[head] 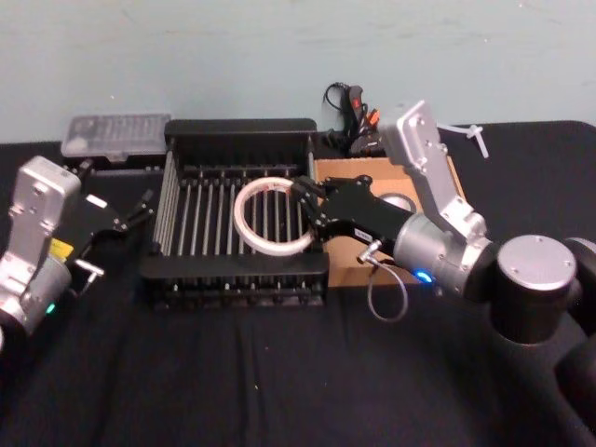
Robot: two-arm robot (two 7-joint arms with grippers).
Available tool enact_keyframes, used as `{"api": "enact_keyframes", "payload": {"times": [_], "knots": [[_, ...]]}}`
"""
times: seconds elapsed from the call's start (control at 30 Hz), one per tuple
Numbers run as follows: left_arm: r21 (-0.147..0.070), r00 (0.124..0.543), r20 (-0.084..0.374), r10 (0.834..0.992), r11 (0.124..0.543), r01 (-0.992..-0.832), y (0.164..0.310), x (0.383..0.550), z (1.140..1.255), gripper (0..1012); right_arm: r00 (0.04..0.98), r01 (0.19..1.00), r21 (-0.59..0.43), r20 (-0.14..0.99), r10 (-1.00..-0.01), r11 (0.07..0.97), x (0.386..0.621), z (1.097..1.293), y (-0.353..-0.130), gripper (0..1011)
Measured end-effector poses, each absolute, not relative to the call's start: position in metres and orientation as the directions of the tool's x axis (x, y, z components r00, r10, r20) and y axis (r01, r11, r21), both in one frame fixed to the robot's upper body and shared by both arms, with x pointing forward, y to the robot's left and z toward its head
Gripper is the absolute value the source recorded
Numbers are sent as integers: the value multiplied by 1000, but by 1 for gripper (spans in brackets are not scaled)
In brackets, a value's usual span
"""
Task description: Pick up the white tape and place it into the black box , Pick up the silver tape and place it into the brown box.
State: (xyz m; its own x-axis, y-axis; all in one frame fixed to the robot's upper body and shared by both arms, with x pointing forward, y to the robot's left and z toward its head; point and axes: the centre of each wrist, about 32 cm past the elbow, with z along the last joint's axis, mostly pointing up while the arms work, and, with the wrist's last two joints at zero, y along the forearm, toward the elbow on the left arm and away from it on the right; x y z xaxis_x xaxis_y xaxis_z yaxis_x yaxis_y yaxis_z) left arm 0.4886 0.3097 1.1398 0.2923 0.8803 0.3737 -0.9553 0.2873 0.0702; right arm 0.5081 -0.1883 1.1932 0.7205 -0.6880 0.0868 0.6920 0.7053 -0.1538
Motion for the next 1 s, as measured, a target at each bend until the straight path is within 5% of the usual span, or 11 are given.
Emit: {"api": "enact_keyframes", "payload": {"times": [0.53, 1.0], "knots": [[70, 292, 374, 880, 287, -955, 310, 489, 1140, 1001, 641, 761, -194, 85, -762, 619, 561, 1181, -145, 80], [70, 292, 374, 880, 287, -955, 310, 489, 1140, 1001, 617, 775, -239, 84, -783, 585, 578, 1168, -131, 80]]}}
